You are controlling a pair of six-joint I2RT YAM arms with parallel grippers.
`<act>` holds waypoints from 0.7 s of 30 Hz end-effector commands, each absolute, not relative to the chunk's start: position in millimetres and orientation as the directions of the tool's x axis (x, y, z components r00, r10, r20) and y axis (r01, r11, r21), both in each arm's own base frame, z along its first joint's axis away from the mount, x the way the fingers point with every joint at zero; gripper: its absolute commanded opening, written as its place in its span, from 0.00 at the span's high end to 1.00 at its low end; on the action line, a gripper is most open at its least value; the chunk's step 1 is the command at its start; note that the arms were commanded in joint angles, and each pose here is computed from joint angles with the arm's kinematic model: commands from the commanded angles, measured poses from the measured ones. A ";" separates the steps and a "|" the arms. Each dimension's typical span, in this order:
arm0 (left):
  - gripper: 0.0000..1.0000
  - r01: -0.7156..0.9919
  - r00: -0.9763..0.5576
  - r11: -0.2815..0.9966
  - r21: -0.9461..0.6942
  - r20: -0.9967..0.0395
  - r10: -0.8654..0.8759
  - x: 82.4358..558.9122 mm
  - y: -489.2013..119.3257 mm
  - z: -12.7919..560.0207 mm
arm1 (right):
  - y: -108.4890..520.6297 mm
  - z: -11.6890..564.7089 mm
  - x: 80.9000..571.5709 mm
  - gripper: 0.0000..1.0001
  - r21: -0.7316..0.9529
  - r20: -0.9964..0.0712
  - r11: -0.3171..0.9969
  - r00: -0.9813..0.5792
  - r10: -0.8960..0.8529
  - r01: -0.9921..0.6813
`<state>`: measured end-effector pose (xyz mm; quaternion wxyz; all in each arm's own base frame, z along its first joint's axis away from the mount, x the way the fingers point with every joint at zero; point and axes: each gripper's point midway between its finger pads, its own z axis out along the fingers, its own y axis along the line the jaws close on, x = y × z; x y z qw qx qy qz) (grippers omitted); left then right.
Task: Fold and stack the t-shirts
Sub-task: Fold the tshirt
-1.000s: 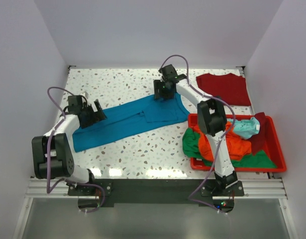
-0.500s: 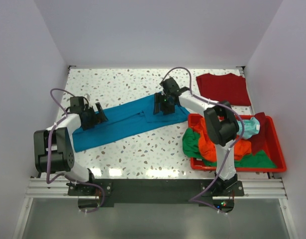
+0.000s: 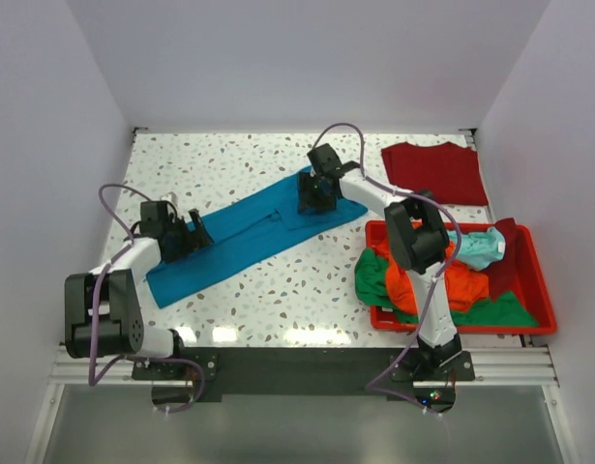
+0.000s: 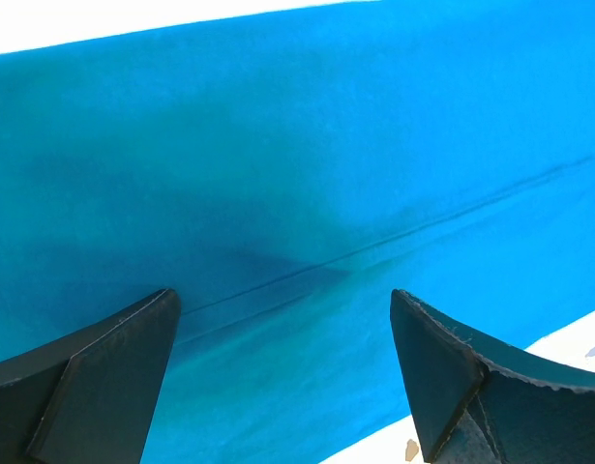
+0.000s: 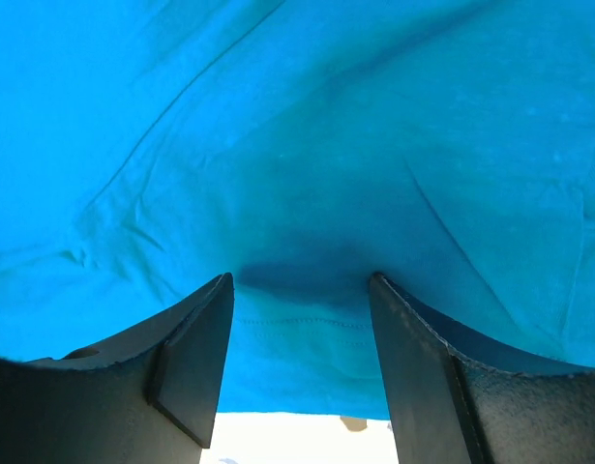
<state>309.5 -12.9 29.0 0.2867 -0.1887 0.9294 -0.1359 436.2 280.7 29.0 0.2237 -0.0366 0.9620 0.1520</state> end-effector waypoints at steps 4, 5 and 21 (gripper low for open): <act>0.05 -0.304 -0.821 0.881 -0.363 -0.368 -0.436 272.0 -43.6 7.6 | 256.5 0.2 465.5 0.37 0.124 -0.431 0.984 -0.900 -0.062 -0.128; 0.05 -0.299 -0.825 0.882 -0.365 -0.364 -0.431 269.9 -47.6 6.8 | 254.1 -0.2 467.5 0.37 0.114 -0.427 0.986 -0.902 -0.064 -0.123; 0.04 -0.275 -0.842 0.853 -0.443 -0.317 -0.436 221.5 -93.0 18.2 | 256.4 1.2 526.0 0.33 0.145 -0.465 0.983 -0.885 -0.032 -0.112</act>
